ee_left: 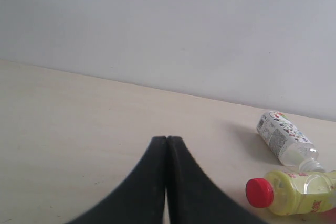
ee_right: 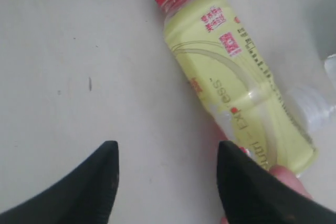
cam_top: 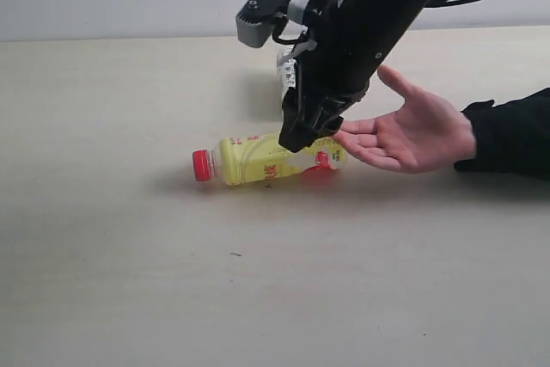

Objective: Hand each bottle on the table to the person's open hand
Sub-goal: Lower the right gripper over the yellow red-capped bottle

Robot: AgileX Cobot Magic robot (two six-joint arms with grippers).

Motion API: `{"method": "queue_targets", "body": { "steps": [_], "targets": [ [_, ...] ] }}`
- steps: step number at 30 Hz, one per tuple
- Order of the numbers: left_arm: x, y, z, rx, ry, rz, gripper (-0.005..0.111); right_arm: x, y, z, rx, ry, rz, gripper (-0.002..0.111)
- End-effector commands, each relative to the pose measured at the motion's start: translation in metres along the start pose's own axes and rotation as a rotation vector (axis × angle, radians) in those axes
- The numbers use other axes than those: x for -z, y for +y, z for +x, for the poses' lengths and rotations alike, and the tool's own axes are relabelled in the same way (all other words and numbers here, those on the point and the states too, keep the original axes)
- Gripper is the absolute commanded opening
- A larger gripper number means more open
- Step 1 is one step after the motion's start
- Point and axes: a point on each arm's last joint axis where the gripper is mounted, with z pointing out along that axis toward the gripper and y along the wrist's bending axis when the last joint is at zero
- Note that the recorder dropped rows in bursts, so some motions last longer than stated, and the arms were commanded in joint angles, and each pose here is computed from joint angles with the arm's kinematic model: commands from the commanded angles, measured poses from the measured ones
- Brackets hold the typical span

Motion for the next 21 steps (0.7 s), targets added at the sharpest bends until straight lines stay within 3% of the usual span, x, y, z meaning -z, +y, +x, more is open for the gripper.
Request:
{"method": "queue_targets", "body": {
  "steps": [1, 10, 14, 21],
  "targets": [
    [0.001, 0.000, -0.001, -0.001, -0.016, 0.001, 0.002, -0.003, 0.004, -0.012, 0.165, -0.015, 0.087, 0.063],
    [0.001, 0.000, -0.001, -0.001, -0.016, 0.001, 0.002, -0.034, 0.023, -0.031, 0.493, 0.092, 0.247, 0.064],
    [0.001, 0.000, -0.001, -0.001, -0.016, 0.001, 0.002, -0.049, 0.018, -0.029, 0.514, 0.114, 0.255, 0.071],
    [0.001, 0.000, -0.001, -0.001, -0.016, 0.001, 0.002, -0.073, 0.011, -0.025, 0.550, 0.161, 0.260, 0.071]
  ]
}}
